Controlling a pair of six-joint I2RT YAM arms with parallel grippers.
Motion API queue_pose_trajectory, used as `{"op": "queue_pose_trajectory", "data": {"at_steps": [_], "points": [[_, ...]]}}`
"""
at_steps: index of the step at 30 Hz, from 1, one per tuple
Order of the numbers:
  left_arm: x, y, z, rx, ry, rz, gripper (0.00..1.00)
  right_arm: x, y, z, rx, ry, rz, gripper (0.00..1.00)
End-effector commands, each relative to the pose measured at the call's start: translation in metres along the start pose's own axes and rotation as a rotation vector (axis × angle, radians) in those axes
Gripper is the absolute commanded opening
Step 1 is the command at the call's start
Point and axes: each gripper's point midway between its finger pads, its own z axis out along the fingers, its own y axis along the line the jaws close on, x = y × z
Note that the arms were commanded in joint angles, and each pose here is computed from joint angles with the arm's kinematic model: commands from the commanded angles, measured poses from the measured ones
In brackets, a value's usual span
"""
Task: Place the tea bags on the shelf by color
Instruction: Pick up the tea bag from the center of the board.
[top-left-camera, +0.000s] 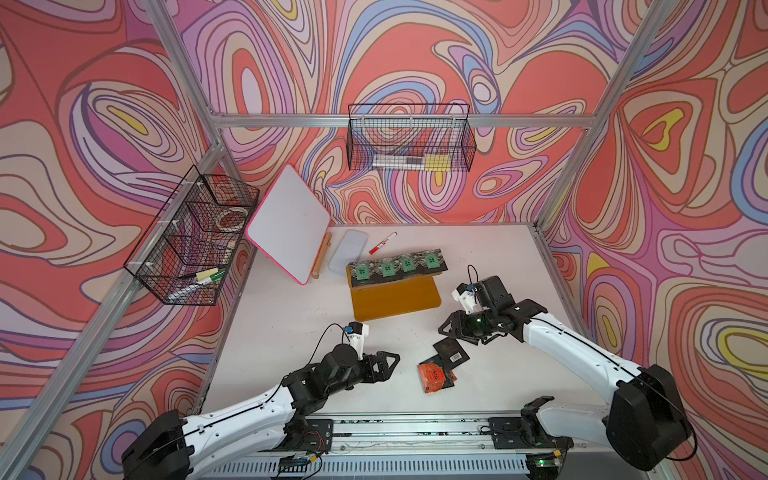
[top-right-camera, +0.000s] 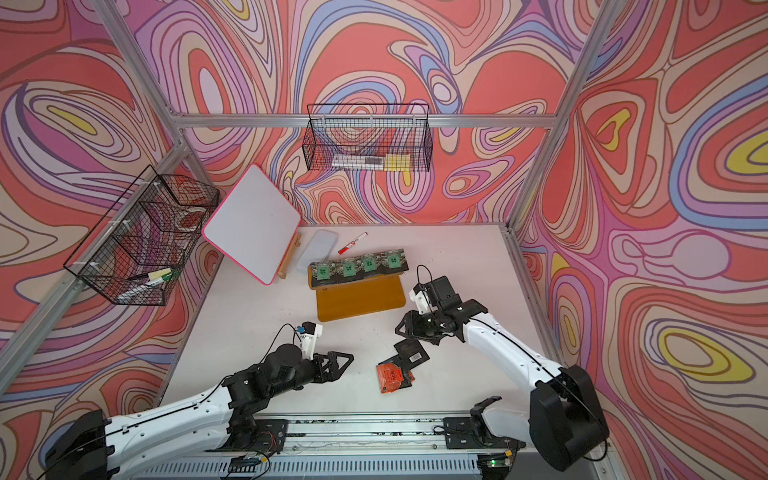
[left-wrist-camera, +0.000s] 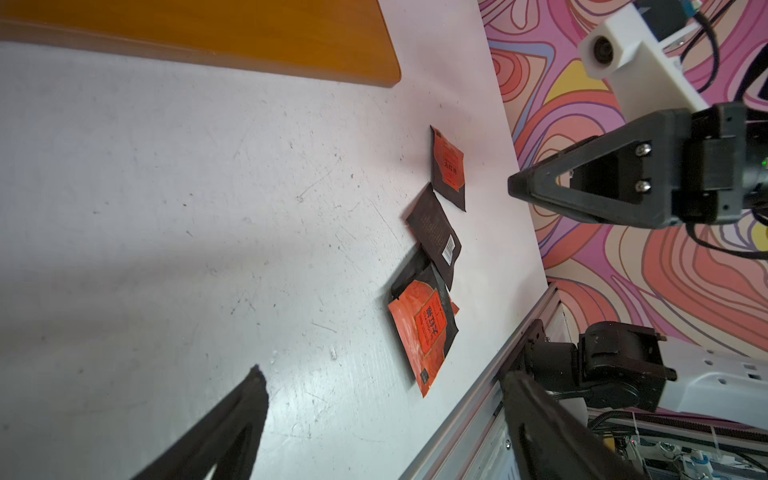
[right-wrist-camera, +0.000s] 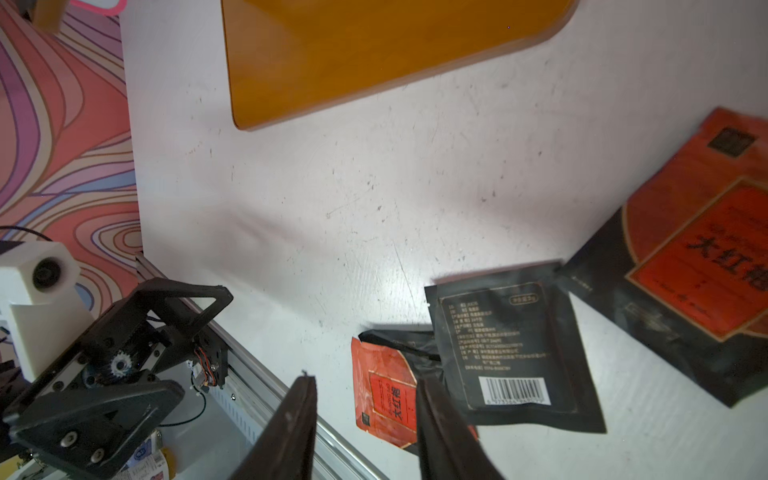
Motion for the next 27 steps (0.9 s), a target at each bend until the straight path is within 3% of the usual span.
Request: {"op": "queue_pose_trajectory", "data": {"at_steps": [1,12,16,27], "points": [[-0.001,-0.004,0.006,0.010,-0.046,-0.025,0.90,0.008,0.002,0.006,0.006,-0.012,0.004,0.41],[0.033,-0.023,0.049,0.024,0.004,-0.096,0.85,0.012,0.000,0.004,0.027,-0.049,0.003,0.40],[0.044,-0.026,0.063,0.044,0.029,-0.130,0.79,0.011,-0.001,0.004,0.031,-0.055,0.003,0.40],[0.063,-0.034,0.083,0.021,0.079,-0.155,0.73,0.011,-0.002,0.005,0.032,-0.061,0.000,0.40]]}}
